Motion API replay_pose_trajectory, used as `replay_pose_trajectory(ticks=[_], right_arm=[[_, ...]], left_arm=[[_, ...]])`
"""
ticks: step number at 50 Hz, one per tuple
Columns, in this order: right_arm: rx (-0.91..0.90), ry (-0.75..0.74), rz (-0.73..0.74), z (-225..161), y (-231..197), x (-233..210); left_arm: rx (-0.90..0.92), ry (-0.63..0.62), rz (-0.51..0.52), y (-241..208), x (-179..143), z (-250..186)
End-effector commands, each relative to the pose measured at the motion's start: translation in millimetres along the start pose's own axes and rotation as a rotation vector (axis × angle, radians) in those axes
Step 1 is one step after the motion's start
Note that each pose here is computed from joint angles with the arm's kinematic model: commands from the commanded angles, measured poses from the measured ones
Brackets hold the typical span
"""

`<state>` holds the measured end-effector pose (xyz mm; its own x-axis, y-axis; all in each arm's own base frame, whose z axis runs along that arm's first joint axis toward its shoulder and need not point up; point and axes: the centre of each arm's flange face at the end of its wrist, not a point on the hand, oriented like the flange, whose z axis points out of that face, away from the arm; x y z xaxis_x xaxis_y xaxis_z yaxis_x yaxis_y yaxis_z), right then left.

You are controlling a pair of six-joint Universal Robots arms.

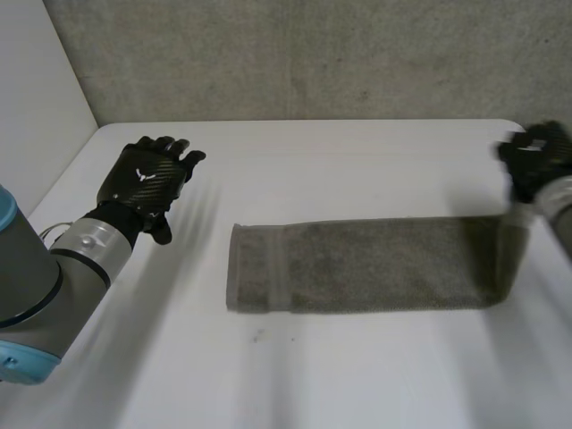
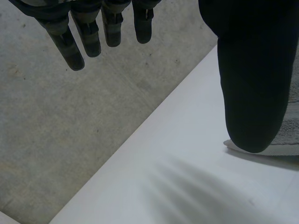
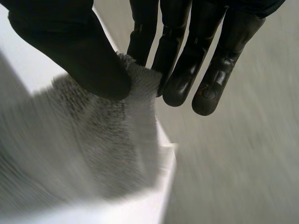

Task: Fold the towel.

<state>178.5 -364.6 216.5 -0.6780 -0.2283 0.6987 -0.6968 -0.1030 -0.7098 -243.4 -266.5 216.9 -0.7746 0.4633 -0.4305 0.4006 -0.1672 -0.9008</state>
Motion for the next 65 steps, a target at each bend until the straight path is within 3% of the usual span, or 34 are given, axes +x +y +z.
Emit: replay_pose_trajectory(ticks=[1,5,8,10,15,22,26,31,35,37,43,50,54,56,60,62,65], right_arm=[[0.409,-0.323,0.006,-54,-98,-116],[0.528,-0.512,-0.004,-91,-120,-191],[0.540,-0.558,-0.008,-99,-122,-209],[0.548,-0.654,-0.022,-119,-120,-247],[0.541,-0.719,-0.033,-132,-116,-269],[0.535,-0.640,0.015,-130,-133,-245],[0.434,-0.496,0.161,-103,-134,-193],[0.279,-0.473,0.305,-92,-115,-154],[0.027,-0.473,0.390,-82,-66,-129],[-0.035,-0.476,0.393,-82,-51,-126],[-0.154,-0.455,0.408,-80,-1,-118],[-0.156,-0.440,0.342,-76,21,-126],[-0.104,-0.356,0.239,-63,23,-119],[-0.024,-0.253,0.145,-53,8,-103],[0.064,-0.210,0.096,-52,-16,-97],[0.211,-0.281,0.059,-71,-62,-124],[0.324,-0.395,0.038,-98,-97,-163]], left_arm=[[0.002,-0.004,0.001,-1,-1,-3],[-0.003,-0.001,-0.001,0,0,-4],[-0.009,0.001,-0.002,2,1,-5],[-0.013,0.003,-0.003,3,2,-6],[-0.016,0.008,-0.003,4,3,-6],[-0.007,0.016,-0.002,1,6,-6],[0.022,0.027,-0.004,-6,11,-5],[0.073,0.076,-0.041,-20,30,-3],[0.073,0.126,-0.102,-21,47,1],[0.049,0.157,-0.153,-14,64,7],[-0.030,0.140,-0.161,9,85,20],[-0.070,0.115,-0.160,19,88,23],[-0.052,0.116,-0.157,10,88,17],[-0.026,0.107,-0.157,-2,82,11],[-0.012,0.095,-0.158,-8,77,4],[0.007,0.085,-0.159,-16,71,-2],[0.013,0.079,-0.159,-19,69,-5]])
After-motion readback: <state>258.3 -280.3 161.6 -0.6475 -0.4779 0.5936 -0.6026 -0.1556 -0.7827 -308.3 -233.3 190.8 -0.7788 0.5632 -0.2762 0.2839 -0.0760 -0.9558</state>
